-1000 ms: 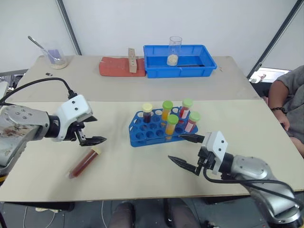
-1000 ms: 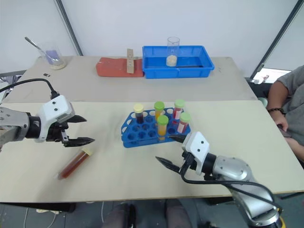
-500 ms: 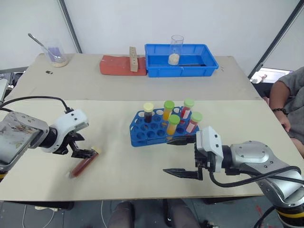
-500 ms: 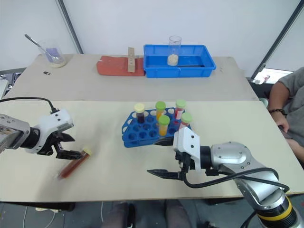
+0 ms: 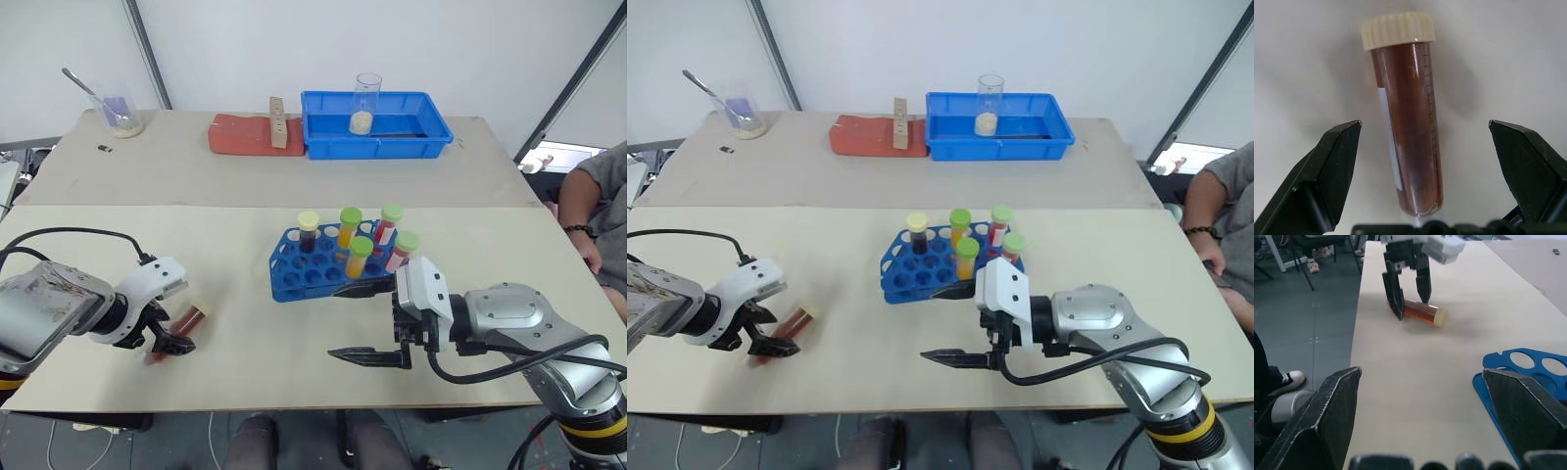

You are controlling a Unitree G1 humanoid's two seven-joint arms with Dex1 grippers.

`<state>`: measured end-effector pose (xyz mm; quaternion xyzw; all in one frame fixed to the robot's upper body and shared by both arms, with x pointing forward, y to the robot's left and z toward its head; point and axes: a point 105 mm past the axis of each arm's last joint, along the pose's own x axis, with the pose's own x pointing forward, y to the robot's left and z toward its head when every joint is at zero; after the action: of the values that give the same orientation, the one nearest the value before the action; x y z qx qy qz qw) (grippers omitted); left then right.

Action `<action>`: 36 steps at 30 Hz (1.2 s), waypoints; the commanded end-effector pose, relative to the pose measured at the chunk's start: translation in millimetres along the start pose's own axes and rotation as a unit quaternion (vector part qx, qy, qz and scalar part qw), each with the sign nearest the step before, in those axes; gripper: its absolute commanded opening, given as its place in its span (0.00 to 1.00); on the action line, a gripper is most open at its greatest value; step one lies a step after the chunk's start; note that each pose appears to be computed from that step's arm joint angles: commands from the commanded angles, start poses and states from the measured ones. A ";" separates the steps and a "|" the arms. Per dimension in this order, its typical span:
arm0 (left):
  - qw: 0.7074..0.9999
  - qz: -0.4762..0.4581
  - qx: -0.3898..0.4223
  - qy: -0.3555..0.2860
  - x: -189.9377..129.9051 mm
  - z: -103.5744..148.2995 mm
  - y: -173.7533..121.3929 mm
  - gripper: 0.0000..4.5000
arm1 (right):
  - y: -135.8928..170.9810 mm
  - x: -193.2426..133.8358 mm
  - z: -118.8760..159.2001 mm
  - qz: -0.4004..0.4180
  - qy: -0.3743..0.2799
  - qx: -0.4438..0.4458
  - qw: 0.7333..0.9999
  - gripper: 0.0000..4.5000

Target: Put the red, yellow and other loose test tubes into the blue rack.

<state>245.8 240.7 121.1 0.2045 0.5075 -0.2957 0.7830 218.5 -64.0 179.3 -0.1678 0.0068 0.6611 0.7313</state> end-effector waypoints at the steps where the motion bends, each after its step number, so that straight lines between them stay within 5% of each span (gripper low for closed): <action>1: 1.000 0.013 0.002 -0.006 1.5 6.8 5.7 0.71 | 3.1 1.3 9.8 0.007 -0.013 -0.012 1.000 0.99; 6: 1.000 0.014 0.011 0.008 11.0 4.5 10.4 0.20 | 4.4 1.4 10.3 0.003 -0.013 -0.006 1.000 0.99; 13: 0.999 0.010 0.035 -0.016 8.5 13.0 15.4 0.19 | 7.6 -1.8 8.3 -0.005 -0.007 0.004 1.000 0.99; 19: 0.982 -0.060 0.093 -0.150 -29.9 57.7 5.3 0.19 | 11.2 -15.2 1.9 -0.025 0.010 0.022 0.999 0.99; 25: 0.905 -0.141 0.149 -0.374 -73.5 117.0 -31.0 0.19 | 2.8 -33.6 -1.0 -0.081 0.026 0.011 0.996 0.99; 36: 0.818 -0.075 0.140 -0.553 -18.8 169.4 -58.8 0.19 | -16.6 -67.9 -4.8 -0.143 0.086 0.007 0.986 0.99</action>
<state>308.6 96.9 202.0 0.0575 -0.0103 -0.5042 0.8616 229.2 -129.3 186.4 -0.2096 0.0559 0.5388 0.8141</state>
